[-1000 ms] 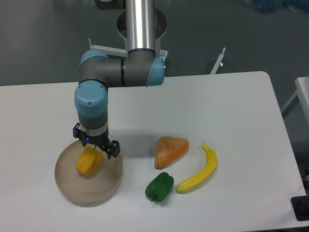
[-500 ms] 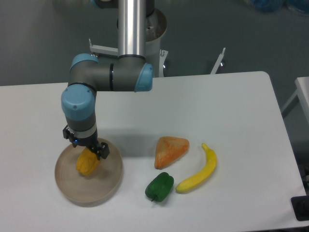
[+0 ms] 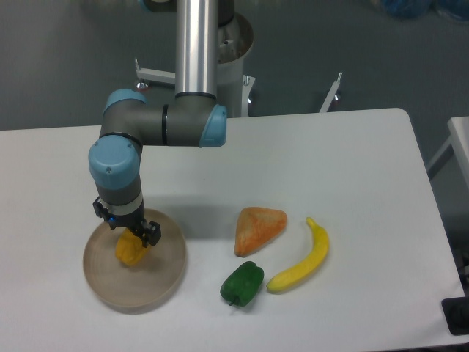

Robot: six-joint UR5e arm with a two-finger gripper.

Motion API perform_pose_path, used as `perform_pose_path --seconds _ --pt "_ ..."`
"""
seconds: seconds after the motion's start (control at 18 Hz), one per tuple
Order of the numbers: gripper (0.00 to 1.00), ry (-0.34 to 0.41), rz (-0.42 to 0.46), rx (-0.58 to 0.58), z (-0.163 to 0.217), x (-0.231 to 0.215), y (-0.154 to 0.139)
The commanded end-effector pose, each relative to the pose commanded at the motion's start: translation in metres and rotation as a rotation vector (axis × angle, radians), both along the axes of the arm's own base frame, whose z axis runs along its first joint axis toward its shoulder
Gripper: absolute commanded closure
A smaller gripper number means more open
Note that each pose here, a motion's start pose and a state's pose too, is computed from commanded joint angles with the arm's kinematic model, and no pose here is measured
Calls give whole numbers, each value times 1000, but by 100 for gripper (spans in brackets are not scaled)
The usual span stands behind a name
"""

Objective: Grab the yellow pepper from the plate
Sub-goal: 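Lower the gripper onto the yellow pepper and close on it, then lift the yellow pepper off the plate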

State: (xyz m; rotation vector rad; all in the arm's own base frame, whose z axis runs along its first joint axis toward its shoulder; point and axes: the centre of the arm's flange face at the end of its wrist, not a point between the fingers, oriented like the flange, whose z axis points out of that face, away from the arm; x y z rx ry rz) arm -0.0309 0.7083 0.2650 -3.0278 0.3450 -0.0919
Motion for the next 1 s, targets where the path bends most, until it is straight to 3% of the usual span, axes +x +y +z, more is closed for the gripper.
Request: perform_pose_path --seconds 0.22,0.5,0.67,1.0 --pt "61 4 2 15 8 -2 3" --pt "61 44 -27 90 59 -42 4" --pt "61 72 -20 117 80 -99 -8" --pt "61 113 -110 93 90 -218 -51"
